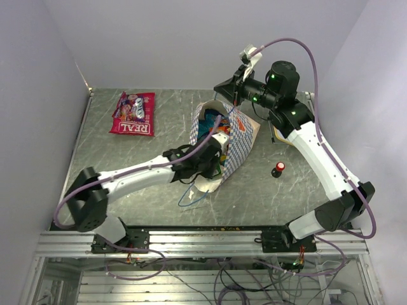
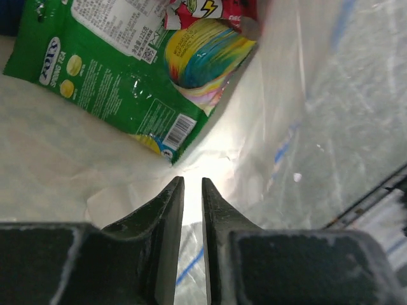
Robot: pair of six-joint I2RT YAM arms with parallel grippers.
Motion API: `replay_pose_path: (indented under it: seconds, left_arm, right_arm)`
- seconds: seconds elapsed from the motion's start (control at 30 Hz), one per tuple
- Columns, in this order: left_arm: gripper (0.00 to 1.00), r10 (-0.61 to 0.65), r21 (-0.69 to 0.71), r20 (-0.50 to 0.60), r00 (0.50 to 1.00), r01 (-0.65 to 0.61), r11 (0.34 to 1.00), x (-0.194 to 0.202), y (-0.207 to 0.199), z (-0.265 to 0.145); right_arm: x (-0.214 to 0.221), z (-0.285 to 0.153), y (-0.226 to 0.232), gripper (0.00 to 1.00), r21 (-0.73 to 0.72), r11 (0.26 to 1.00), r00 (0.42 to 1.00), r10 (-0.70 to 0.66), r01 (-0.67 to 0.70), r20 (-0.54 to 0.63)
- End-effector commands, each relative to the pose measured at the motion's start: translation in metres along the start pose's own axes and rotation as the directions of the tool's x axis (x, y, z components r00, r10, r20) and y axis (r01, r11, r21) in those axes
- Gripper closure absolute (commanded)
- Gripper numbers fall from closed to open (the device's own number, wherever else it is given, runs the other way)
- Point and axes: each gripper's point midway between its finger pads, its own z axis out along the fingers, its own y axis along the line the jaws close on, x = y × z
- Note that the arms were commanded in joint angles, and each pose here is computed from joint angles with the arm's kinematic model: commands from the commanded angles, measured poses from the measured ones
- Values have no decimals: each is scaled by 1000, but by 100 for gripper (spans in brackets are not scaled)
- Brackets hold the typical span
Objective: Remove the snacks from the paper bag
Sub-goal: Take out the snack from the paper bag.
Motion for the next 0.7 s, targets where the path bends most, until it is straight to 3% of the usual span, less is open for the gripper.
replay_pose_path:
  seconds: [0.0, 0.1, 0.23, 0.37, 0.67]
  left_arm:
    - [72, 95, -45, 39, 995, -94, 995, -17, 1, 31]
    - [67, 137, -17, 26, 990, -137, 990, -10, -3, 47]
    - [45, 188, -27, 1, 982, -188, 982, 8, 3, 61]
    - [37, 216, -12, 0, 976, -216, 976, 18, 5, 67]
    - [35, 209, 16, -25, 978, -208, 978, 44, 4, 83]
  right_arm:
    - [-46, -18, 7, 100, 20, 999, 993, -44, 42, 109]
    - [-50, -21, 7, 100, 31, 999, 991, -45, 41, 127]
    - [-52, -23, 6, 100, 46, 998, 989, -37, 31, 141]
    - [-53, -23, 7, 100, 39, 999, 990, -32, 27, 135]
    - [-53, -22, 6, 100, 46, 999, 992, -32, 27, 121]
